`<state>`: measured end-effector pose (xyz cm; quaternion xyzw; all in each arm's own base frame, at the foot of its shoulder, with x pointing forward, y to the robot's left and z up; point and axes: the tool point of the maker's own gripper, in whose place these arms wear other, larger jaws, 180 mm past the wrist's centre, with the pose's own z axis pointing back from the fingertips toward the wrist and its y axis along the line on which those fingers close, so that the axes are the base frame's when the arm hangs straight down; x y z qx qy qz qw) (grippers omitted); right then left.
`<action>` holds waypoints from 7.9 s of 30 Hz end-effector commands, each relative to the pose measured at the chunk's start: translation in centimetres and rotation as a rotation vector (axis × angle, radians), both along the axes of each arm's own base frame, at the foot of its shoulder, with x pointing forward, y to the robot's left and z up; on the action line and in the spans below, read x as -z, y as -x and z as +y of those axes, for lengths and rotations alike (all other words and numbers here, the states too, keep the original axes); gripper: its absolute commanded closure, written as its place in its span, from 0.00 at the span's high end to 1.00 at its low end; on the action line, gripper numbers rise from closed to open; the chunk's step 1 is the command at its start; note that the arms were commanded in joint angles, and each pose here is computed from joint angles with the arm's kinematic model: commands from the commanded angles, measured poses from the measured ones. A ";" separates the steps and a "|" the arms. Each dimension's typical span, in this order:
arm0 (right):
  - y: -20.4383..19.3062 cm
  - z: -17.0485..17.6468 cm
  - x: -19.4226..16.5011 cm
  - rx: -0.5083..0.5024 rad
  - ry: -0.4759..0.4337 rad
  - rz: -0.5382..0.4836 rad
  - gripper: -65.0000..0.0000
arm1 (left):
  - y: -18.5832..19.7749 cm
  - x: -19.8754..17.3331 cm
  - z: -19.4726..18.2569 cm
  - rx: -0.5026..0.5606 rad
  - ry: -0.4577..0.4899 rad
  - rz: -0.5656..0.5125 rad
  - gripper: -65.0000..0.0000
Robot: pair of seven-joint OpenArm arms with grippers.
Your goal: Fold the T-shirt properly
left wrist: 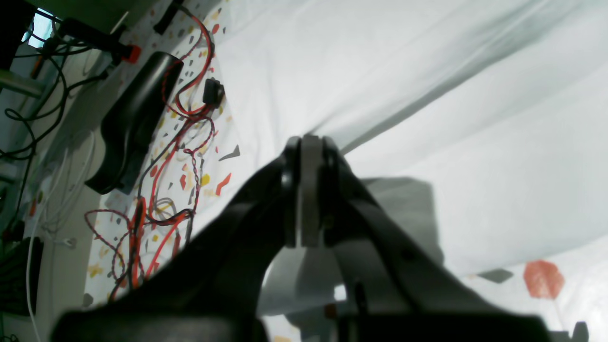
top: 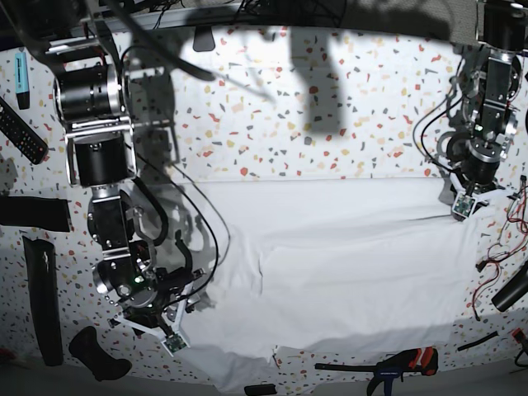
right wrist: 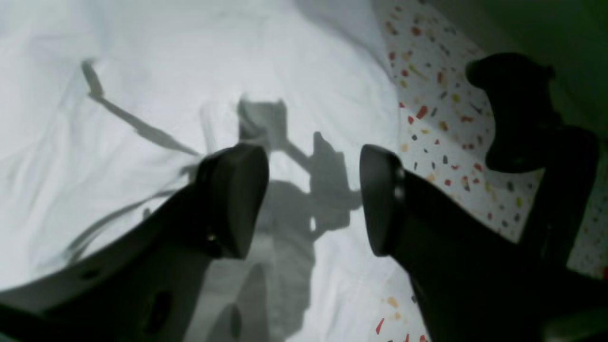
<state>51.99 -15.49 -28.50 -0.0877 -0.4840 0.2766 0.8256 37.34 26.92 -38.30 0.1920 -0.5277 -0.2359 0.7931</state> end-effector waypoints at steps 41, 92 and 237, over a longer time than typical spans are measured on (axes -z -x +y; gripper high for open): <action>1.2 2.3 0.2 -0.012 -0.269 0.121 0.53 | -4.4 -4.2 1.2 -0.155 0.284 -0.041 0.33; 28.3 -3.3 16.1 -0.011 -0.207 0.521 0.53 | 12.4 5.5 1.3 -0.283 0.507 0.314 0.33; 23.0 -3.6 -3.0 -0.062 -0.279 0.035 0.53 | -2.3 -45.5 -2.7 0.128 0.370 -0.867 0.33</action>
